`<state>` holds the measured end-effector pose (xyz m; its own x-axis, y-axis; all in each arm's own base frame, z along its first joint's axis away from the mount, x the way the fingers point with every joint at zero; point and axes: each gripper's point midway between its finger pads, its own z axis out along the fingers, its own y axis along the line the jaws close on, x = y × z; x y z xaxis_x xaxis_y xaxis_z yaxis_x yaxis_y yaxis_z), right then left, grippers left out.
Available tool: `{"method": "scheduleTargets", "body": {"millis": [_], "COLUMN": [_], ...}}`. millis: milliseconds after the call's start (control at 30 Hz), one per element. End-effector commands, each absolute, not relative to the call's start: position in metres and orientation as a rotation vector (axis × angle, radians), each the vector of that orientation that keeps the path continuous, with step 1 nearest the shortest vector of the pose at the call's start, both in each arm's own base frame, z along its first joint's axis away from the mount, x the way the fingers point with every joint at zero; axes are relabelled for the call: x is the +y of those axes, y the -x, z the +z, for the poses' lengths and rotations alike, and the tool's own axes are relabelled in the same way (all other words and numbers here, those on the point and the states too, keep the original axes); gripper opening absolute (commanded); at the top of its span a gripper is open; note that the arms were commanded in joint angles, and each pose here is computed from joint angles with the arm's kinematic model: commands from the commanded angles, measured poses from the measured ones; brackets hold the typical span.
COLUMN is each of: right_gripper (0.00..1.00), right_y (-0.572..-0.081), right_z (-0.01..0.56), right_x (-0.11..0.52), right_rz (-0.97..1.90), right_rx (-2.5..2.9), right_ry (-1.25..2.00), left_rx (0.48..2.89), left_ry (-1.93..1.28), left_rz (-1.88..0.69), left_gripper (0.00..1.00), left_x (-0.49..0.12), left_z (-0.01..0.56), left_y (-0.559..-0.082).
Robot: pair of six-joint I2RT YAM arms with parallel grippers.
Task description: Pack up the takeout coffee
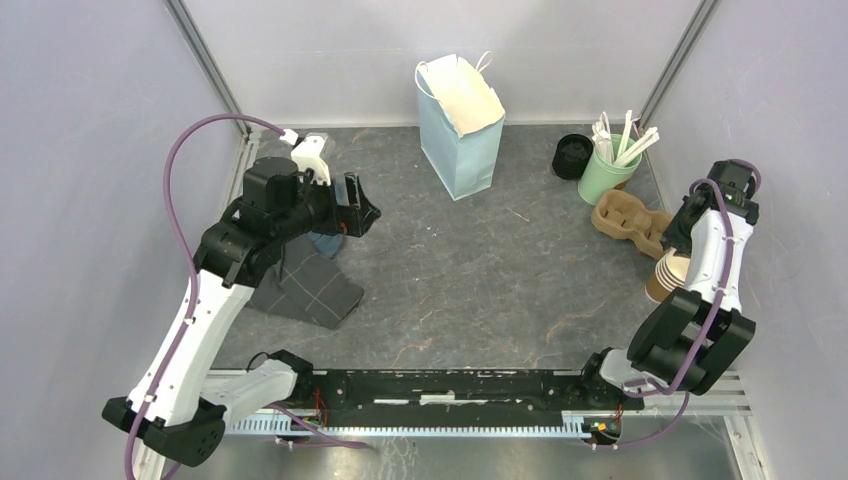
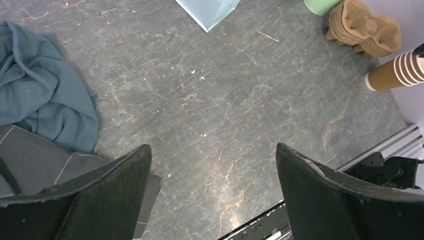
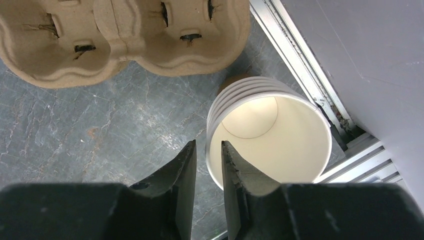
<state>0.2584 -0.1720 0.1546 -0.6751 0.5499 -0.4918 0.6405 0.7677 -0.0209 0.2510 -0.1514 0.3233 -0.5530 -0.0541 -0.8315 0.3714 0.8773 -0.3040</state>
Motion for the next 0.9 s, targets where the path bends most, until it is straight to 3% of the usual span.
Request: {"method": "scheduleTargets", "body": {"millis": [0, 200, 433, 867], "right_gripper": [0.3, 0.26, 0.12, 0.0], "right_y": [-0.265, -0.266, -0.264, -0.252], "right_z": [0.151, 0.15, 0.15, 0.158], "right_x": [-0.178, -0.18, -0.18, -0.168], "right_rz": [-0.266, -0.27, -0.278, -0.285], "right_rx": [2.477, 2.483, 2.487, 2.484], "right_ry": [-0.915, -0.916, -0.918, -0.893], "left_rx": [2.01, 2.007, 2.0, 1.987], "left_ry": [-0.292, -0.292, -0.293, -0.298], "left_rz": [-0.526, -0.514, -0.519, -0.541], "left_gripper": [1.0, 1.0, 1.0, 1.0], "left_x": [-0.15, -0.148, -0.15, -0.153], "left_z": [0.343, 0.344, 0.346, 0.349], "left_y": [-0.257, -0.258, -0.259, -0.258]}}
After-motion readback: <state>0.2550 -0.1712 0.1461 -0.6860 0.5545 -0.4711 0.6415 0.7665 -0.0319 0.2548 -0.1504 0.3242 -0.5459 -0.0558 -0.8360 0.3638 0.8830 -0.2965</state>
